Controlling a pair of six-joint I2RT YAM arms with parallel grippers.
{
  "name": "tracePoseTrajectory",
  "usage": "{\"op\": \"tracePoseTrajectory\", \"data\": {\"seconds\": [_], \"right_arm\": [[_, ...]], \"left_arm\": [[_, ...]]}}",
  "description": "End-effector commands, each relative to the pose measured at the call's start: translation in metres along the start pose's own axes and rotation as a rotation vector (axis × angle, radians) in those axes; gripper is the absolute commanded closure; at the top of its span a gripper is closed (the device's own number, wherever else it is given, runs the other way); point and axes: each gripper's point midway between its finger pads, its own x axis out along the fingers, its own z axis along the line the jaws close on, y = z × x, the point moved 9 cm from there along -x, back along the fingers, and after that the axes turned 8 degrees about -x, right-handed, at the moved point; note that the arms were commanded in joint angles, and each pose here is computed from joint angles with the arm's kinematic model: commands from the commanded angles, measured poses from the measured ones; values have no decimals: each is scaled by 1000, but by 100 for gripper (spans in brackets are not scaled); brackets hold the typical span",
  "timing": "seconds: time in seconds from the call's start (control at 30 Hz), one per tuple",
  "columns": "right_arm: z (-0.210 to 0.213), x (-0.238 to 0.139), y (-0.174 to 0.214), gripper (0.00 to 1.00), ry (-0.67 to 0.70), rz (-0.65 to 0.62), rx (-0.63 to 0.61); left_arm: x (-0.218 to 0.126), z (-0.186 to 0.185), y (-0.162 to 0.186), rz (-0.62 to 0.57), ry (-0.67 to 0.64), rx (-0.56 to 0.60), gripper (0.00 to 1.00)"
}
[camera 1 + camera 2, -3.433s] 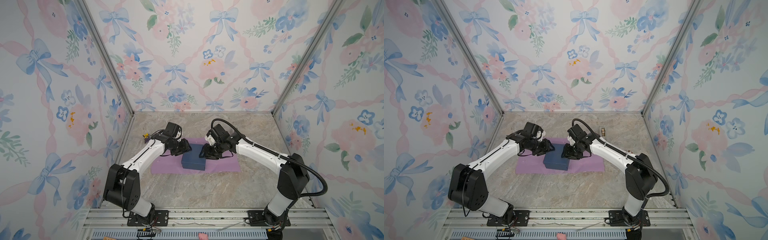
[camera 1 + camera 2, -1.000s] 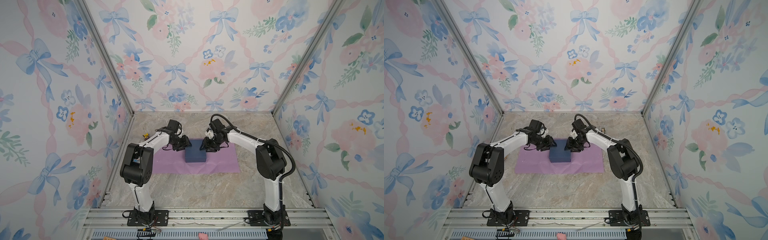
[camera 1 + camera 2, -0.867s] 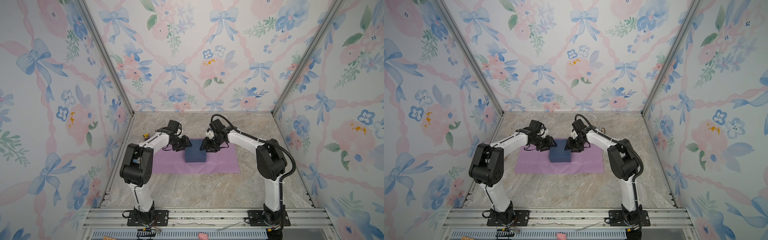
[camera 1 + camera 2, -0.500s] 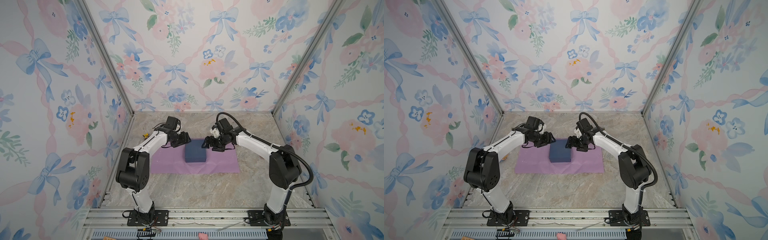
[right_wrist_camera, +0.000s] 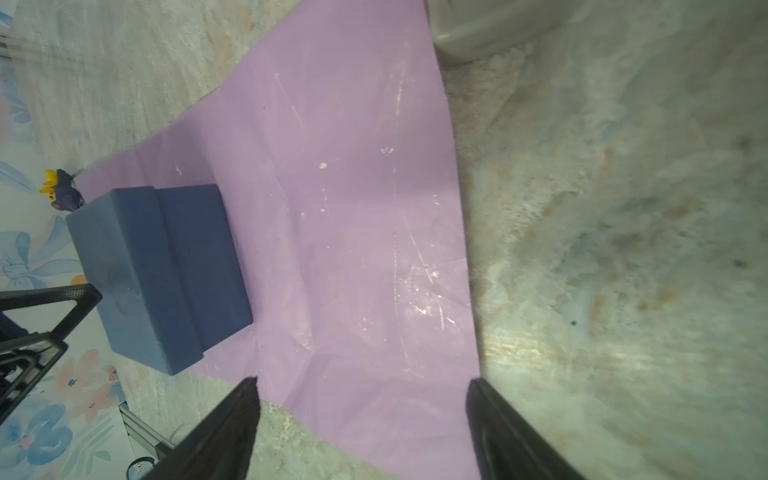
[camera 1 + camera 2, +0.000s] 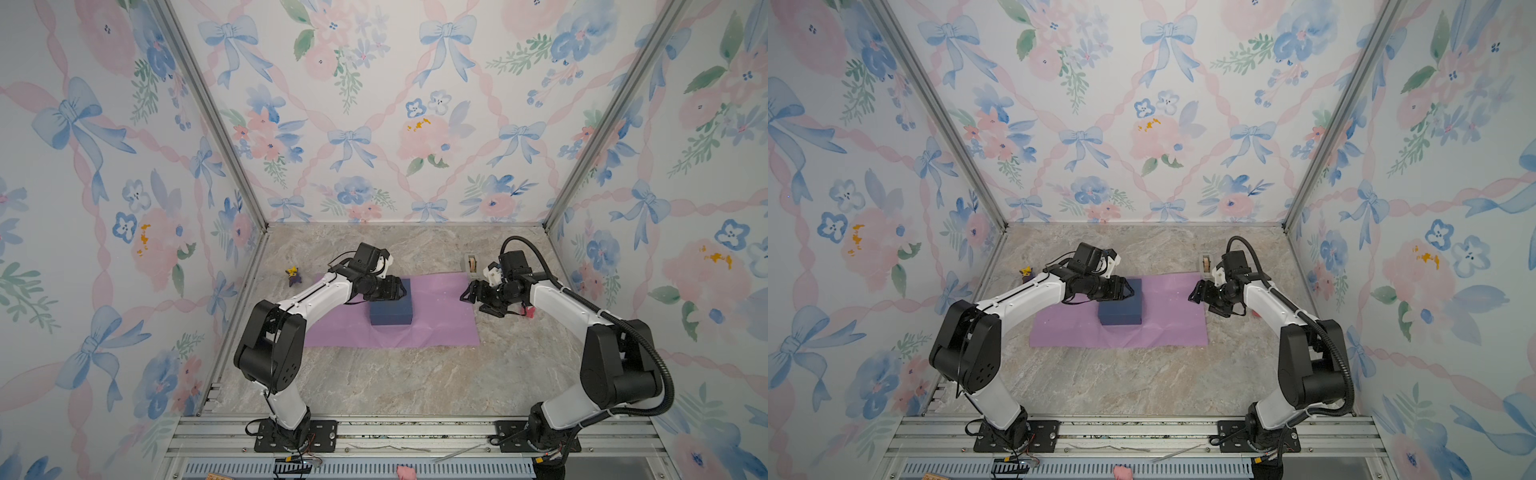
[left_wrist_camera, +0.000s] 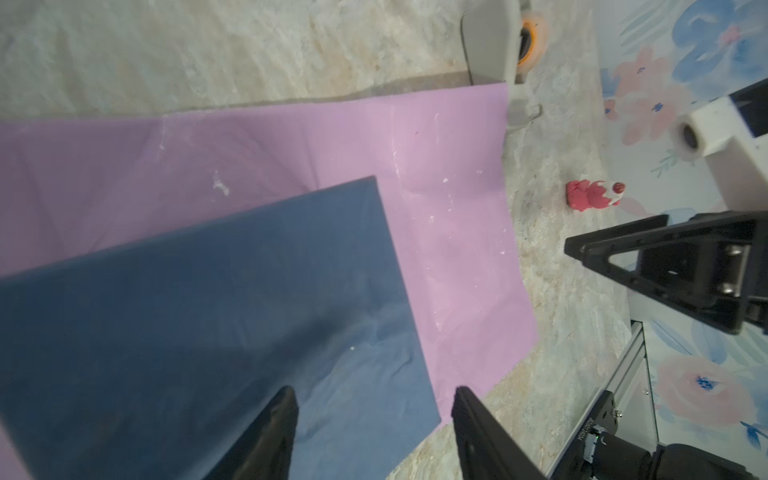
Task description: Wrap the gift box in paper
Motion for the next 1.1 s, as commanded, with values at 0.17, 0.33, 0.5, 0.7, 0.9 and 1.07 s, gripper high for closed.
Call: {"op": "tracePoseTrajectory", "data": {"seconds": [0.17, 0.33, 0.5, 0.7, 0.9, 1.07], "right_arm": [[-26, 31, 22, 19, 27, 197, 62], [-32, 42, 26, 19, 3, 231, 84], [-21, 51, 13, 19, -187, 155, 52], [-5, 44, -11, 21, -303, 48, -23], [-2, 46, -25, 29, -334, 33, -57], [-6, 35, -16, 41, -247, 61, -66]], "left_arm": [[11, 22, 17, 33, -35, -10, 38], [12, 23, 17, 33, -37, -6, 39], [12, 22, 15, 31, -35, -4, 40], [9, 20, 12, 19, -31, 2, 40], [8, 20, 10, 13, -33, 1, 41], [2, 19, 6, -15, -39, 2, 41]]}}
